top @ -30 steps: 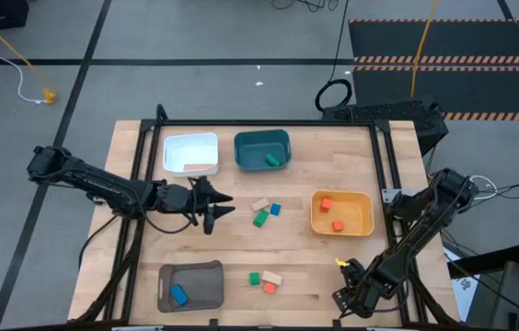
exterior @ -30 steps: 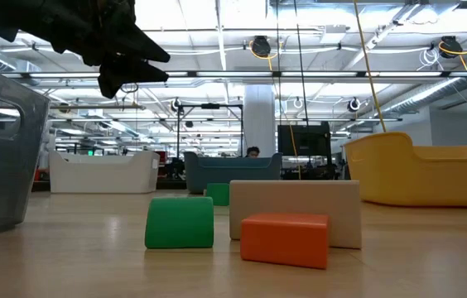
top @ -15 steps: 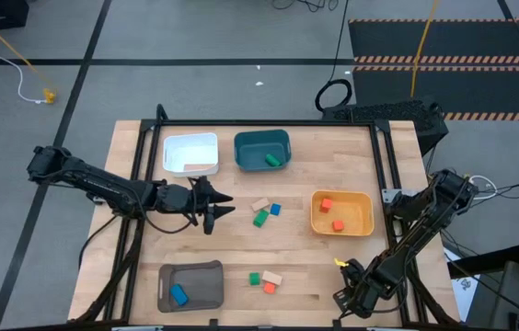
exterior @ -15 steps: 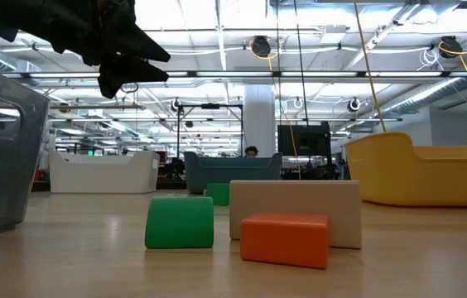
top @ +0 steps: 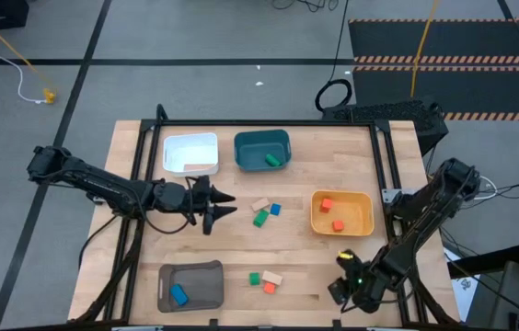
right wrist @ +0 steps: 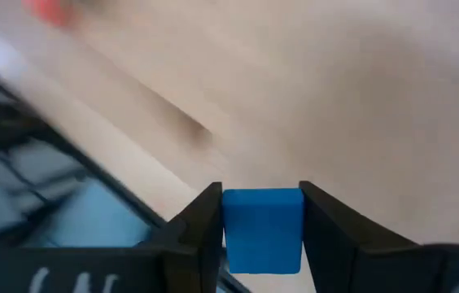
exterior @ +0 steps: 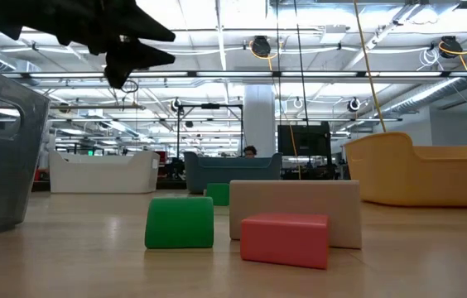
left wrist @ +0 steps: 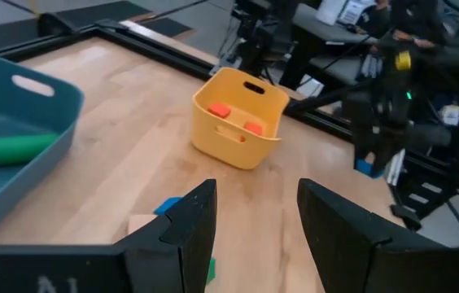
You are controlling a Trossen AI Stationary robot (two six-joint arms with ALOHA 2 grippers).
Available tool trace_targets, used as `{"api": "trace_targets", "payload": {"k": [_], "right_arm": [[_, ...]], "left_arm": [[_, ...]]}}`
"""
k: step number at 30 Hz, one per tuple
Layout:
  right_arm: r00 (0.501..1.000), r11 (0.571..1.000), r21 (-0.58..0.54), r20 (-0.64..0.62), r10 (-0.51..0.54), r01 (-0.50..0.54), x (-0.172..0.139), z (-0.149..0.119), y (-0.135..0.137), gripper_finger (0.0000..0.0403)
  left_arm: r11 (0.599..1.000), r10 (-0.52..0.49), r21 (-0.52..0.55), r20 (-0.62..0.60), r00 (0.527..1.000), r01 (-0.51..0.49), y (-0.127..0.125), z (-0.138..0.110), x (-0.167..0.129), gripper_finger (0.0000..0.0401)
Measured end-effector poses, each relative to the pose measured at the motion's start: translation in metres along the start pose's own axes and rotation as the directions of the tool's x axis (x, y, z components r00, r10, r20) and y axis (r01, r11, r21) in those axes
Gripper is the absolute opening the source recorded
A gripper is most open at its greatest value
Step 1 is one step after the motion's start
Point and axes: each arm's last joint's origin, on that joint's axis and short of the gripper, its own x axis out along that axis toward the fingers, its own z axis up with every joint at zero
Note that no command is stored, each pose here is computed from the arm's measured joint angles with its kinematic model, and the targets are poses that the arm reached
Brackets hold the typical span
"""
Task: Sort & place blocks by color
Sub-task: Put the bottom blue block into the black bin
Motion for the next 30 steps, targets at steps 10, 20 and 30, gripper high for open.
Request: {"api": "trace_targets", "payload": {"k": [10,20,30], "right_arm": [[0.88,0.924,-0.352,0.378,0.288,-0.151,-0.024,0.051,0.032,0.0116],[0.665,0.732,-0.676,0.51,0.545,-0.083,-0.041,0.115,0.077,0.0116],[0.517,0.594,-0.802,0.483,0.707,-0.063,-0.058,0.149,0.095,0.0116]], "left_arm": [[0.989,-0.136,0.057,0.036,0.99,0.134,-0.018,-0.003,0.003,0.0175],[0.97,-0.221,0.112,0.053,0.974,0.214,-0.035,-0.021,0.018,0.0175],[0.957,-0.254,0.175,0.135,0.958,0.23,-0.04,-0.027,0.029,0.0175]]}}
